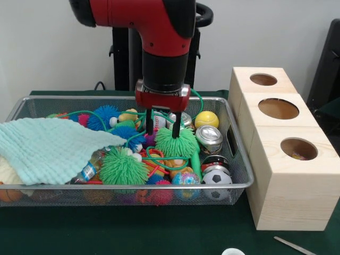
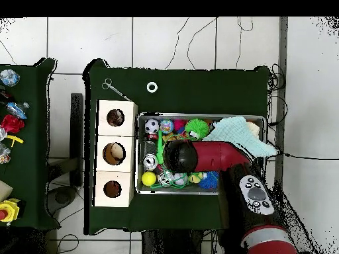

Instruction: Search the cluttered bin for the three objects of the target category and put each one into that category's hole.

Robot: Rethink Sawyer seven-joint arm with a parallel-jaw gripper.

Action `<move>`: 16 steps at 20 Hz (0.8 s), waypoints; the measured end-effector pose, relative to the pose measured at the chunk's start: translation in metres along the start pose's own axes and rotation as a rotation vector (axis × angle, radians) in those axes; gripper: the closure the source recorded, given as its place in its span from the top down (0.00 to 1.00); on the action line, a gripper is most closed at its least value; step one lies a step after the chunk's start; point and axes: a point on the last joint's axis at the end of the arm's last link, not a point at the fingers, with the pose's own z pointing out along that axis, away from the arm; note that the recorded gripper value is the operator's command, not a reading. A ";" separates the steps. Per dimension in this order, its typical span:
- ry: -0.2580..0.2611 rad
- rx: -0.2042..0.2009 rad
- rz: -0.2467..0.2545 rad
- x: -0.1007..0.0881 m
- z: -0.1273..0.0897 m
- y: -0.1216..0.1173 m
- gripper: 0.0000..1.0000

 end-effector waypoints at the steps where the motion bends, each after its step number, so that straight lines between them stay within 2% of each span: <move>1: -0.014 -0.003 -0.015 0.002 0.008 0.001 1.00; 4: -0.040 -0.018 -0.041 0.006 0.023 0.006 1.00; 5: -0.049 -0.035 -0.052 0.009 0.033 0.014 1.00; 9: -0.043 -0.067 -0.061 0.013 0.045 0.029 1.00; 12: -0.034 -0.086 -0.055 0.015 0.048 0.038 1.00; 16: -0.030 -0.095 -0.033 0.015 0.041 0.040 1.00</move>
